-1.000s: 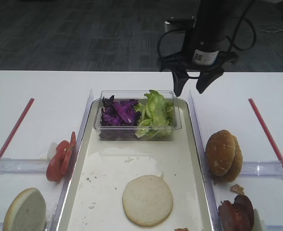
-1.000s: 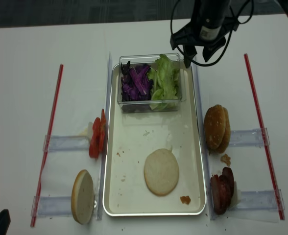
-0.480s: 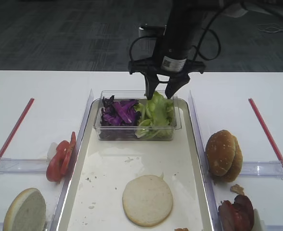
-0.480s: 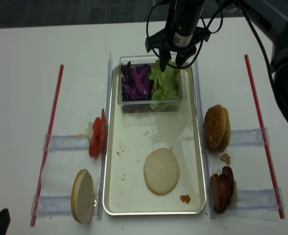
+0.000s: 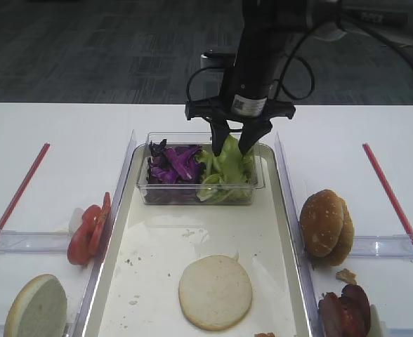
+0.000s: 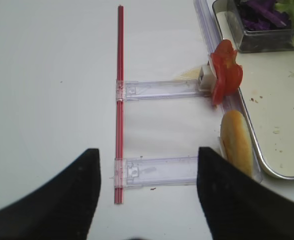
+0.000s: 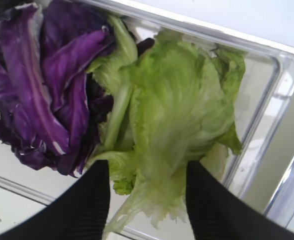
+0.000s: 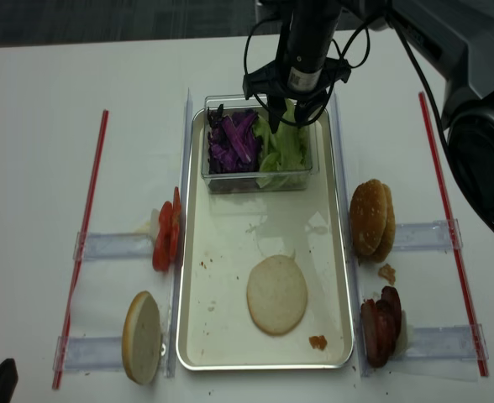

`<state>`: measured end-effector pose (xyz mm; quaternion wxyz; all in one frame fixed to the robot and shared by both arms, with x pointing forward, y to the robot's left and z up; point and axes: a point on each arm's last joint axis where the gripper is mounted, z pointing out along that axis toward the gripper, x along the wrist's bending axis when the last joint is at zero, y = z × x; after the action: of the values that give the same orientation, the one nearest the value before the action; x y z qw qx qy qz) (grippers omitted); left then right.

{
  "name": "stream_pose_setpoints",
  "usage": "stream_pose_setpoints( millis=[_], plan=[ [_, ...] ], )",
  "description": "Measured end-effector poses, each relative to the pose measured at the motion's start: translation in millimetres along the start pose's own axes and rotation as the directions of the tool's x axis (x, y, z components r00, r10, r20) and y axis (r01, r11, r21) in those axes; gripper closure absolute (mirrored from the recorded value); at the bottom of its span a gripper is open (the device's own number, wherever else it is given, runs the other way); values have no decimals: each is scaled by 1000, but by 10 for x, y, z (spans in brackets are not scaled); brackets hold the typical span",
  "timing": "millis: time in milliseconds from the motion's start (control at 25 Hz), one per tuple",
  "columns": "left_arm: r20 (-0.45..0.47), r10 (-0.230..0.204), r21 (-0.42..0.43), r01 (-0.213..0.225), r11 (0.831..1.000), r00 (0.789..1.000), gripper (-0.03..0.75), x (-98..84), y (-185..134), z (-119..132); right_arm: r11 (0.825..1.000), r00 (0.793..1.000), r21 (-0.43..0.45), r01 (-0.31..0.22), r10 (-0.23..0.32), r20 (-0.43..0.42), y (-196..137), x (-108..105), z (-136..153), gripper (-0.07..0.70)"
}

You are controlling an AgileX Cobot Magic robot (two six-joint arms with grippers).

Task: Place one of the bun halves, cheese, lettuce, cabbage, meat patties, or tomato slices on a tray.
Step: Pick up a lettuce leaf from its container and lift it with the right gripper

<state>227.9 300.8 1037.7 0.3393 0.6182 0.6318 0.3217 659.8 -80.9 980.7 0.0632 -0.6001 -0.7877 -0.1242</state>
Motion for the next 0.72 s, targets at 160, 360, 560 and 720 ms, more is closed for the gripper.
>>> stream_pose_setpoints(
  millis=[160,360,560,720],
  plan=[
    [0,0,0,0,1000,1000,315,0,0,0,1000,1000,4,-2,2,5,1,-8,20,234],
    [0,0,0,0,1000,1000,315,0,0,0,1000,1000,14,-7,6,26,6,-40,82,234],
    [0,0,0,0,1000,1000,315,0,0,0,999,999,31,-17,16,36,8,-65,167,234],
    [0,0,0,0,1000,1000,315,0,0,0,999,999,44,-21,19,39,10,-82,243,236]
  ],
)
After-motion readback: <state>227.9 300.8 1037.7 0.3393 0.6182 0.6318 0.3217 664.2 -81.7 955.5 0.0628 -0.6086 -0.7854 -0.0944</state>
